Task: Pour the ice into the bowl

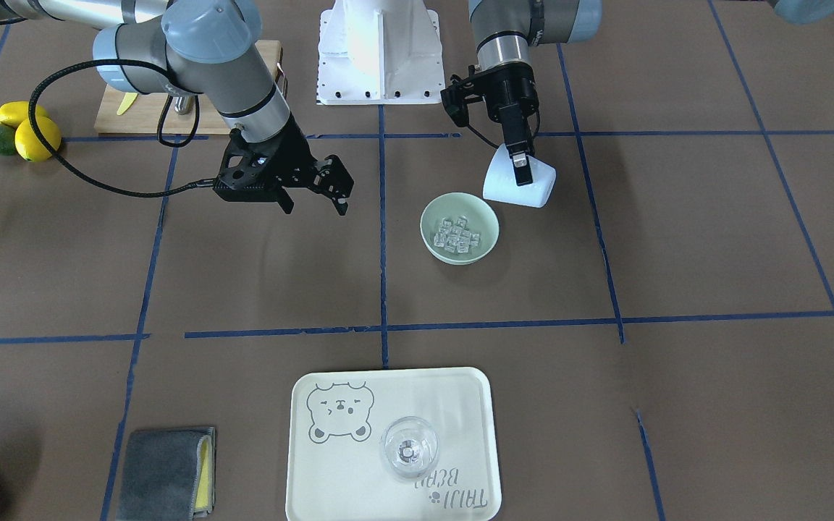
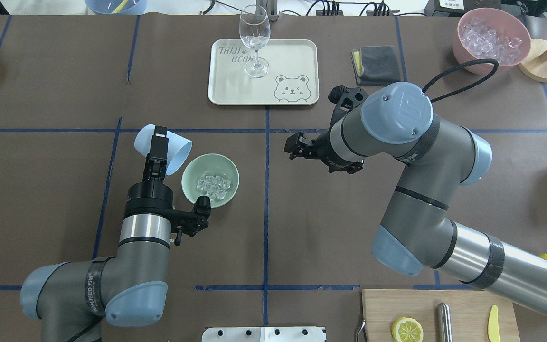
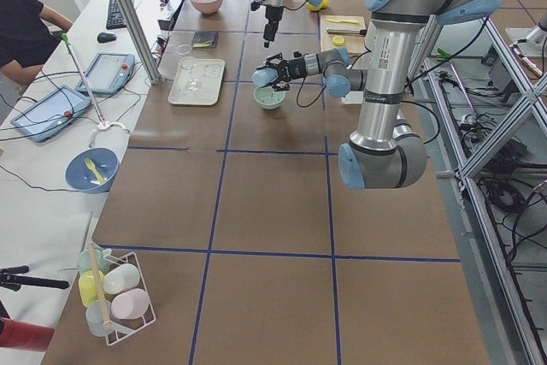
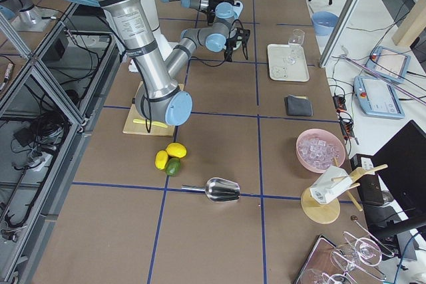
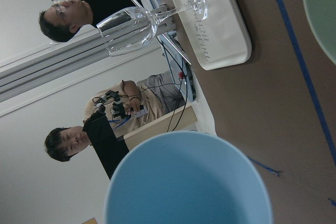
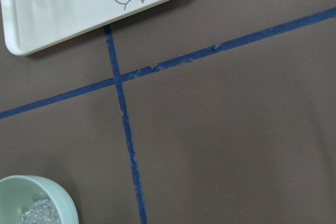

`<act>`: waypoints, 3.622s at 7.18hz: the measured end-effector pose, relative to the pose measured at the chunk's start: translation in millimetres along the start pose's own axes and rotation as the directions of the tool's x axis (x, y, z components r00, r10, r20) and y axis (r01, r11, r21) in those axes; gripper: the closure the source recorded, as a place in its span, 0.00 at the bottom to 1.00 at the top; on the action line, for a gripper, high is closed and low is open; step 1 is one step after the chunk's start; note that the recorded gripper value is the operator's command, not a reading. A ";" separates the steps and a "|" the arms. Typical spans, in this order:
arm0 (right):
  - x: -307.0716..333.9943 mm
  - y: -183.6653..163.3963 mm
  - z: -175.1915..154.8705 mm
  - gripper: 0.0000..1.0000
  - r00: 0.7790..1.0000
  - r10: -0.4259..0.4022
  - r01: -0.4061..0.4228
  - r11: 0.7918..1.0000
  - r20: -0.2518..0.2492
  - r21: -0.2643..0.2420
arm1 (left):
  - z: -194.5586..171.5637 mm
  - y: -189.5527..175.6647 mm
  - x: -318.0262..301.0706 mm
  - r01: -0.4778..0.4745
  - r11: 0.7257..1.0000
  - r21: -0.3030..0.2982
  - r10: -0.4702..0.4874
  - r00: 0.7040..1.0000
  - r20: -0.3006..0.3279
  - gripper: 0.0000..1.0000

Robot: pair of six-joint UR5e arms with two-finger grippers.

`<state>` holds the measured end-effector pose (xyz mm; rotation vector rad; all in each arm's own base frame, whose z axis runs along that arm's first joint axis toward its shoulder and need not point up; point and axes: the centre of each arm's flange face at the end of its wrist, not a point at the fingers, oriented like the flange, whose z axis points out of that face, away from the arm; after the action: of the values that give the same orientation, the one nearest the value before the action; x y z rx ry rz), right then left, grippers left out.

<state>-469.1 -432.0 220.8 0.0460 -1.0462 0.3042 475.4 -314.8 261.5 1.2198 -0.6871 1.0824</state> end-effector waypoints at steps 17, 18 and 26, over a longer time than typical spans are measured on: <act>-14.9 20.2 5.3 0.00 1.000 -0.008 0.008 1.000 0.012 -0.023 | 58.2 313.4 114.9 0.955 0.283 -0.092 -0.934 0.252 -0.254 1.00; -15.2 21.1 5.6 0.00 1.000 -0.008 0.009 1.000 0.012 -0.024 | 60.1 315.1 120.2 0.970 0.213 -0.115 -0.954 0.181 -0.238 1.00; -63.7 39.4 35.6 0.00 1.000 -0.010 0.010 1.000 0.008 0.000 | 100.4 294.0 220.5 0.912 -0.292 -0.287 -0.944 -0.324 -0.070 1.00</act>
<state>-539.3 -415.2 180.0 0.0521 -1.0533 0.2949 299.2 -354.7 597.0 0.9561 0.6709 -0.3774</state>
